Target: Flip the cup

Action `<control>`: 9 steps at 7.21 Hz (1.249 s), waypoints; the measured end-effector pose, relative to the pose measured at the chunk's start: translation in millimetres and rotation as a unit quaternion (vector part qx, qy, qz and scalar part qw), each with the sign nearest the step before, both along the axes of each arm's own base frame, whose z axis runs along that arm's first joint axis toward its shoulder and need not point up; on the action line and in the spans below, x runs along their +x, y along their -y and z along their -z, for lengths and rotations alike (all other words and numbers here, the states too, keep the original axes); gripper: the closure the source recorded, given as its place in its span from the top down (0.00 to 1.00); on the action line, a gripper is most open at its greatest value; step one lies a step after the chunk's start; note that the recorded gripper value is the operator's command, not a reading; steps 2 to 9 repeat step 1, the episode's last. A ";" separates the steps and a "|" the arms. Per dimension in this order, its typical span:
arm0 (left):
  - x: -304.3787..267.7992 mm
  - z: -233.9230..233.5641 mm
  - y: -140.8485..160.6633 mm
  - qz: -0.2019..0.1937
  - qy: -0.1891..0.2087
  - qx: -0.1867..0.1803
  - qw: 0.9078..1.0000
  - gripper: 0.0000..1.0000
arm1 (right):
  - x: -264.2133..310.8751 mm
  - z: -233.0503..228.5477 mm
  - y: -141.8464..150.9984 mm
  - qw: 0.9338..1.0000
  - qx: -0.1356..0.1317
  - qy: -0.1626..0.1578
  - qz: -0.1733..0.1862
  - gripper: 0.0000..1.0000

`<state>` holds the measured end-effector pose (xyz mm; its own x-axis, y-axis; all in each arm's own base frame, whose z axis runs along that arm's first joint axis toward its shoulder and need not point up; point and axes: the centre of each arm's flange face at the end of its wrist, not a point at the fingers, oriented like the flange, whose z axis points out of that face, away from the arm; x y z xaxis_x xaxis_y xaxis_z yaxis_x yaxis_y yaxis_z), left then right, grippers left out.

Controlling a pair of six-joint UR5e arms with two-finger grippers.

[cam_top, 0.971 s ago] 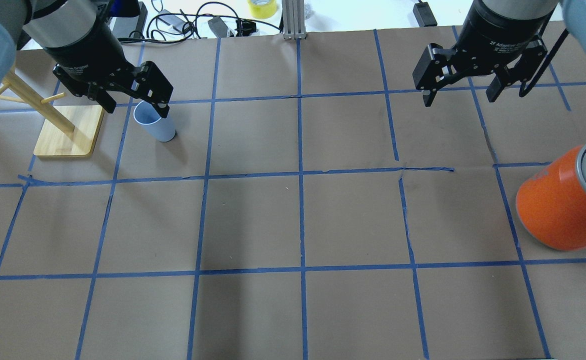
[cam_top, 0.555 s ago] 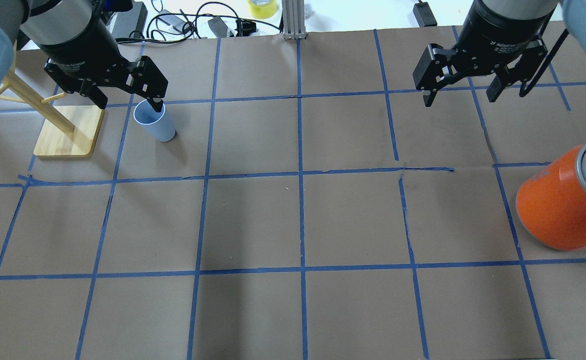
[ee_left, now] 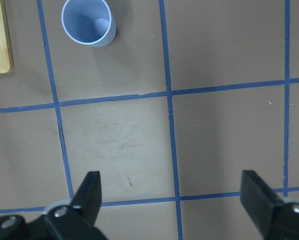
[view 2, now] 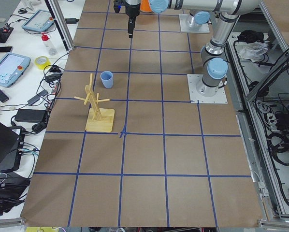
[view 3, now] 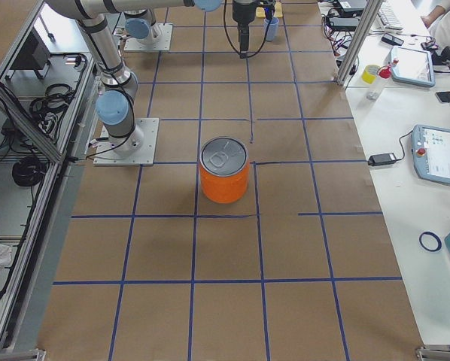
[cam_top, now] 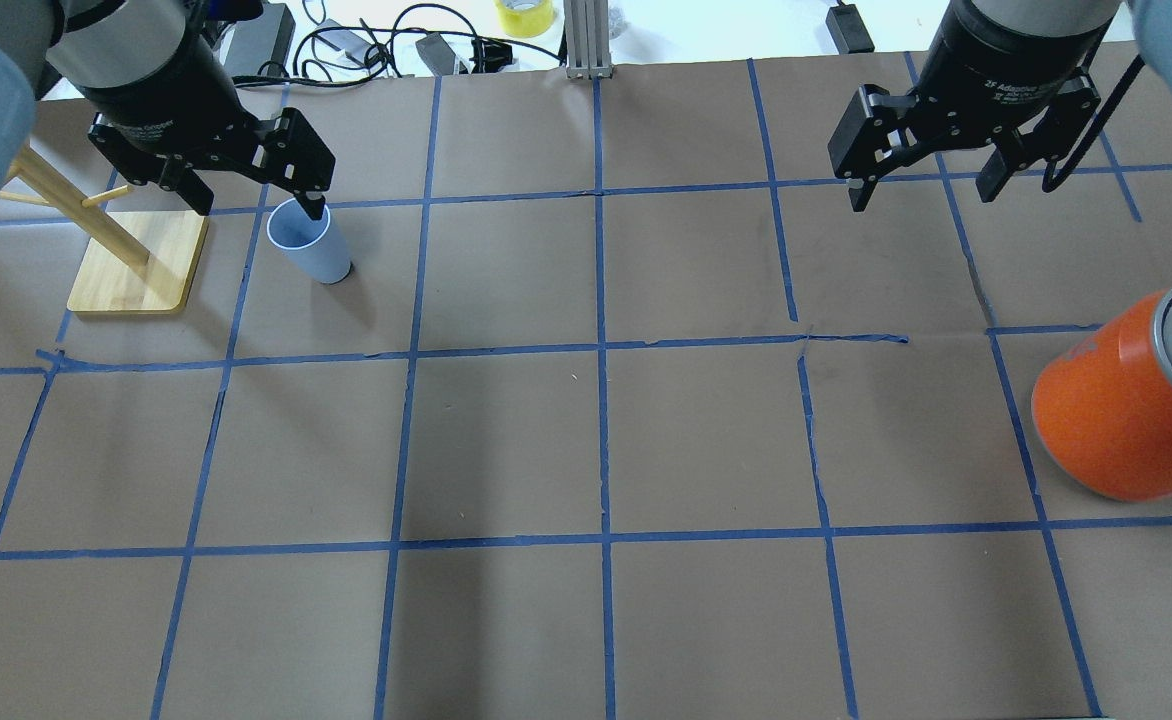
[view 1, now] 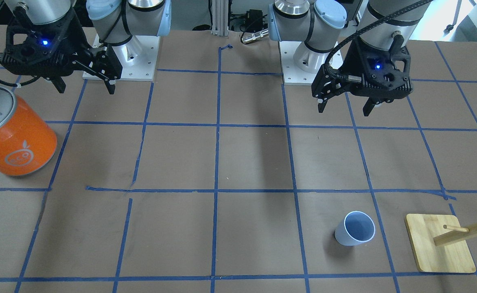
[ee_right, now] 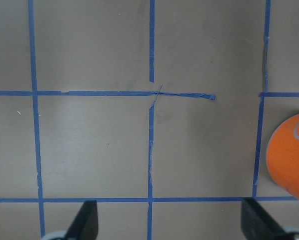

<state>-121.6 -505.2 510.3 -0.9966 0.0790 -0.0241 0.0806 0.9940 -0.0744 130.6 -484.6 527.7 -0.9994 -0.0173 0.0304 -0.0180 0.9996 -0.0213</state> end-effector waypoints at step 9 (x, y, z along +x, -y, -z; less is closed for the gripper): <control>-0.1 -0.3 -0.9 0.000 0.000 0.000 1.000 1.00 | -0.1 -1.0 -0.7 1.000 -0.001 0.000 0.000 1.00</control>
